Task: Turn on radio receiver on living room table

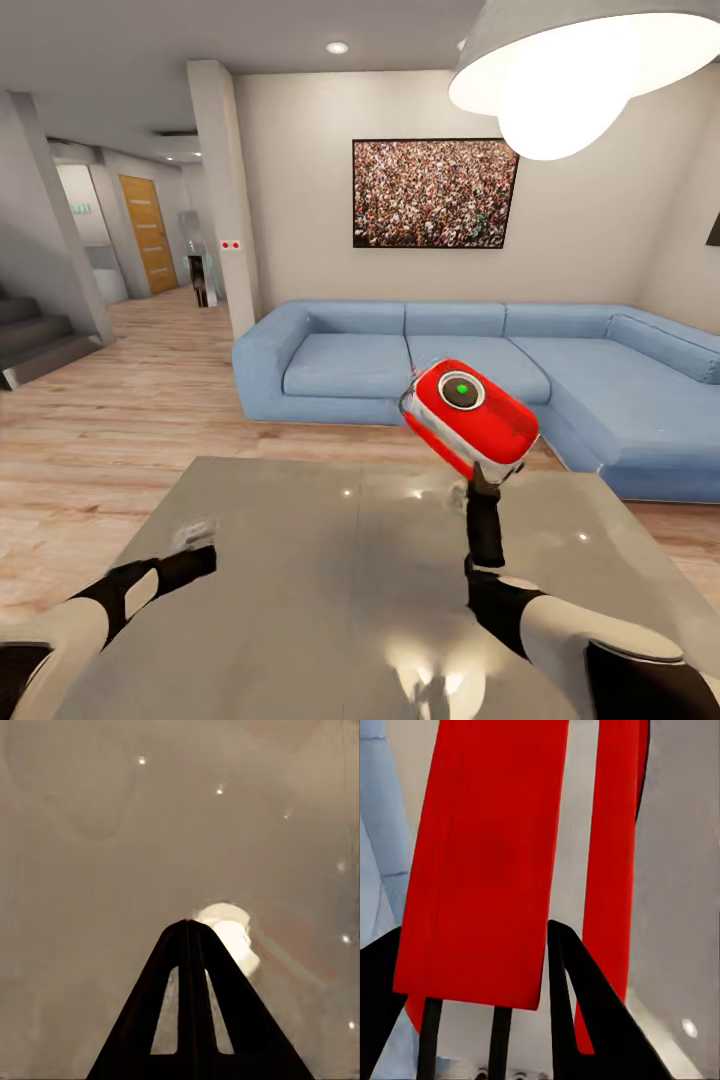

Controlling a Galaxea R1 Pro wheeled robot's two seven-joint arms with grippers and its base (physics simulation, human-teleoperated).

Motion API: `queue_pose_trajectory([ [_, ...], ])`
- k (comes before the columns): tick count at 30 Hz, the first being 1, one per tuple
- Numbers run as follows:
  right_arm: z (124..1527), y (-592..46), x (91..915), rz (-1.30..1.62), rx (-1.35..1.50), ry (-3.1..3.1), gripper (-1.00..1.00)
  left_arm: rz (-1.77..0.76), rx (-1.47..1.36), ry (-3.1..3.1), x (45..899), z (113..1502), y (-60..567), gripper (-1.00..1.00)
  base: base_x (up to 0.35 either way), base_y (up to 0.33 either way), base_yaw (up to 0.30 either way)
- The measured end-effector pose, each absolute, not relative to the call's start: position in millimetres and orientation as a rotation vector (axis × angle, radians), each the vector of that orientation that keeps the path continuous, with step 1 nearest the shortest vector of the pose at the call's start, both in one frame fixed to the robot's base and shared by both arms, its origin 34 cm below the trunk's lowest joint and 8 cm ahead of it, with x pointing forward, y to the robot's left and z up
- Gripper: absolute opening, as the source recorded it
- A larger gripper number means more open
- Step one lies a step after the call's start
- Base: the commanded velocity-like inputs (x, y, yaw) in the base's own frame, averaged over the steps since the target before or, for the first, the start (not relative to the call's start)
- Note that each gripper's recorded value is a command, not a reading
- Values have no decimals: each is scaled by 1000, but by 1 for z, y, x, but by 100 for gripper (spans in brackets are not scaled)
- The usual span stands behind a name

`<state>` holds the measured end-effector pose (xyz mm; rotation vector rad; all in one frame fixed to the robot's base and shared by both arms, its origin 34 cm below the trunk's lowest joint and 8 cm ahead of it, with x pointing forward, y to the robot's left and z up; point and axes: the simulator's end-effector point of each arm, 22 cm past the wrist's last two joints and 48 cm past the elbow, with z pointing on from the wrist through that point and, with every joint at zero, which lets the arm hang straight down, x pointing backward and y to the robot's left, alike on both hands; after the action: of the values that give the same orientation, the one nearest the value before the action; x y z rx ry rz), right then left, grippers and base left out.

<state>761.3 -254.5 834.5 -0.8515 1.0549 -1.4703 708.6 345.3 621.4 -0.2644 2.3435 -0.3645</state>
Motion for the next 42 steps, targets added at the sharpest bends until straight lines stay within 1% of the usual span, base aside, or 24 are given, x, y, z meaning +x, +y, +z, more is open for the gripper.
queue_pose_trajectory([
  [2,824,-257,766,-1397,-828,1143,-100,-345,-248,2366,699,611,347,-100,0,0,0],
  [8,786,-237,786,-1008,-695,1460,-100,-286,-245,2398,675,590,363,-100,0,0,0],
  [12,751,-222,799,-662,-590,1745,-100,-229,-239,2367,665,586,387,-100,0,0,0],
  [16,731,-206,804,-310,-469,1929,-100,-203,-230,2343,660,584,395,-100,0,0,0],
  [17,730,-205,804,-266,-445,1946,-100,-201,-229,2342,659,583,395,-100,0,0,0],
  [24,717,-190,797,-98,-438,2021,-100,-197,-228,2342,654,578,394,-100,0,0,0],
  [27,696,-196,784,-41,-448,2149,-100,-189,-218,2322,655,580,394,-100,0,0,0],
  [35,697,-225,769,73,-222,2397,-100,-189,-216,2318,652,576,391,-100,0,0,0],
  [42,704,-227,766,89,-197,2441,-100,-189,-215,2321,650,574,390,-100,0,0,0],
])
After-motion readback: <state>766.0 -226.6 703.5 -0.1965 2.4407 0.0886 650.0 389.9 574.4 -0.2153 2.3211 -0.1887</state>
